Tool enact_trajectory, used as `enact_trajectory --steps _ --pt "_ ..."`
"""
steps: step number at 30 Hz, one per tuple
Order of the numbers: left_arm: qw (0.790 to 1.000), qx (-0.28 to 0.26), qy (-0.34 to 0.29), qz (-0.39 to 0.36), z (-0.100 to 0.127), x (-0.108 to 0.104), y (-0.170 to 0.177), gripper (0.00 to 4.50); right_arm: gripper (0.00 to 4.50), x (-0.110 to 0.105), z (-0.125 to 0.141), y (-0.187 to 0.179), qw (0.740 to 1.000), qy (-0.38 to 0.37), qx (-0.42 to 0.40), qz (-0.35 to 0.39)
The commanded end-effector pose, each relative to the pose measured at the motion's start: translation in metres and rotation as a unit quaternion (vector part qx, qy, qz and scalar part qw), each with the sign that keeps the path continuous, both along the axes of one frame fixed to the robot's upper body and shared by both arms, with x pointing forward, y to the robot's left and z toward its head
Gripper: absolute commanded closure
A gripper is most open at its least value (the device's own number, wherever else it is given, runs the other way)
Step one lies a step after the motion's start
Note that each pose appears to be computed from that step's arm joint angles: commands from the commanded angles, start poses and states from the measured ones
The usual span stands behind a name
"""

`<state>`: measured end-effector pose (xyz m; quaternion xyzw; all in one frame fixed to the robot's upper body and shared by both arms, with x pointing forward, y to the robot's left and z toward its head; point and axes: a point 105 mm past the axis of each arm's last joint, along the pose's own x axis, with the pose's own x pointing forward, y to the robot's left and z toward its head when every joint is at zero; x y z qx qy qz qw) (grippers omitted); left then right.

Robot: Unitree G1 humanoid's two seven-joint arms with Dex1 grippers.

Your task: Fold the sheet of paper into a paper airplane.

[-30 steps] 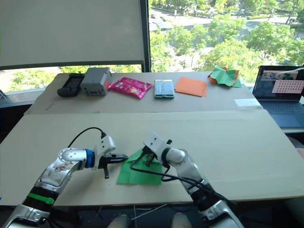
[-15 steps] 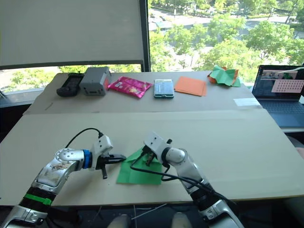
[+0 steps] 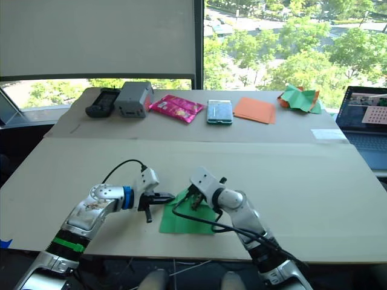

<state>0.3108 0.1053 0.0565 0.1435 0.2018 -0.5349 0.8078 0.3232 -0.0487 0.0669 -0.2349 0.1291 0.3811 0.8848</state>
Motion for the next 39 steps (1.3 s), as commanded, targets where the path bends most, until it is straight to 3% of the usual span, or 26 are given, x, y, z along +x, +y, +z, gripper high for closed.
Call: enact_trajectory --steps 1,16,21,30,35,39 --pt "0.999 0.015 0.03 -0.025 -0.021 -0.008 -0.013 4.49 4.5 -0.004 0.012 -0.001 1.0 -0.009 0.014 0.0" --pt "0.999 -0.037 -0.031 -0.002 0.049 0.008 0.0 4.49 4.5 -0.004 -0.002 -0.008 1.0 0.005 -0.001 -0.023" --pt "0.998 -0.051 -0.036 -0.003 0.056 0.009 -0.007 4.49 4.5 -0.004 -0.002 -0.008 1.0 0.006 -0.002 -0.023" --pt "0.999 -0.015 0.013 -0.036 0.002 -0.003 -0.023 4.49 4.5 -0.008 0.006 -0.015 1.0 -0.002 0.0 -0.028" --pt "0.999 0.002 0.02 -0.042 -0.014 -0.004 -0.023 4.49 4.5 -0.013 0.018 -0.019 0.999 -0.013 0.013 -0.032" --pt "0.999 0.015 0.023 -0.04 -0.023 -0.003 -0.019 4.49 4.5 -0.032 0.04 -0.027 0.998 -0.022 0.059 -0.018"
